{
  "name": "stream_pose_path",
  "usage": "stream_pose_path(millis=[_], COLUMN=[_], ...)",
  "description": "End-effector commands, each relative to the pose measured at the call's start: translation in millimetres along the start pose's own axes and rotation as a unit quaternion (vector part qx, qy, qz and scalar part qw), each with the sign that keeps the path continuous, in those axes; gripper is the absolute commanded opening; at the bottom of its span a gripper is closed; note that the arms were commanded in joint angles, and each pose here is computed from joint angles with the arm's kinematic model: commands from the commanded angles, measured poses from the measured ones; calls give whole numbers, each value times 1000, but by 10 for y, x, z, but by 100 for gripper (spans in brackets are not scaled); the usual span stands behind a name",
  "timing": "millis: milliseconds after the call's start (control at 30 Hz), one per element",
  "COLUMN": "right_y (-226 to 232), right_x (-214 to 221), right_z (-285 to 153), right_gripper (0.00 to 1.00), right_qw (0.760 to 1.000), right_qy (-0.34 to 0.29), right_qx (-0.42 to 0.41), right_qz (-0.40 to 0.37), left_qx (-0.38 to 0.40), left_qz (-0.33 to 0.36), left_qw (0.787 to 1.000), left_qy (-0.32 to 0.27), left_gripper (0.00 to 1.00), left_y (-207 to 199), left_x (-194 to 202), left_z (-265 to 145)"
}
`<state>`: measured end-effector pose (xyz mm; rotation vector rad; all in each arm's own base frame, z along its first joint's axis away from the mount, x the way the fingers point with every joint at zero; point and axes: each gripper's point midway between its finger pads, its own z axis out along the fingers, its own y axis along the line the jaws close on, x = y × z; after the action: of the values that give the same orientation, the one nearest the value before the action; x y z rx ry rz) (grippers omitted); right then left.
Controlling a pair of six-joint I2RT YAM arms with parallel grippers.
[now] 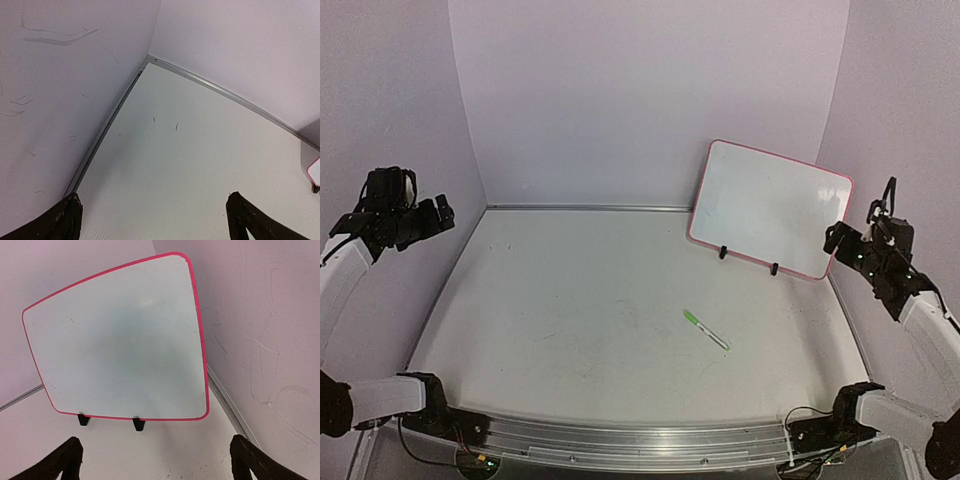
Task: Write a sentence on the whiteboard
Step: Pick up the whiteboard stand from the corner of the board.
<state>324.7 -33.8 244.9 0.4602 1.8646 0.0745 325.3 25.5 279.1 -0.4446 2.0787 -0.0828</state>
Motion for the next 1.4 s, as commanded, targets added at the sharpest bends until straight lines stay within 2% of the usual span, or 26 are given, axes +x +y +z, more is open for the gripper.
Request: stream_pose_path(millis=[0, 100, 300, 433, 667, 933, 1367], right_y=[46, 118, 306, 515, 810, 677, 515], right_x=[-135, -99, 88, 466, 1140, 1483, 1755], right_z=[-30, -16, 147, 400, 962, 1367, 1832], right_gripper=[98, 98, 98, 96, 89, 76, 51], right_qw=[1000, 999, 995, 989, 966, 956, 950], right_qy=[10, 31, 86, 149, 251, 273, 285], right_qx=[3, -14, -43, -10, 25, 88, 108], right_qz=[-10, -23, 5, -22, -51, -68, -73], left_qx=[29, 38, 100, 115, 121, 121, 114], left_qz=[27, 37, 61, 62, 86, 93, 97], left_qw=[998, 998, 992, 991, 989, 988, 988], left_qy=[-38, -47, -49, -34, 2, 13, 30], left_gripper=[100, 100, 99, 99, 99, 99, 100], left_y=[-136, -198, -479, -560, -545, -520, -484], left_x=[-293, -409, -528, -487, -164, -46, 58], left_z=[-224, -247, -73, 175, 552, 609, 691])
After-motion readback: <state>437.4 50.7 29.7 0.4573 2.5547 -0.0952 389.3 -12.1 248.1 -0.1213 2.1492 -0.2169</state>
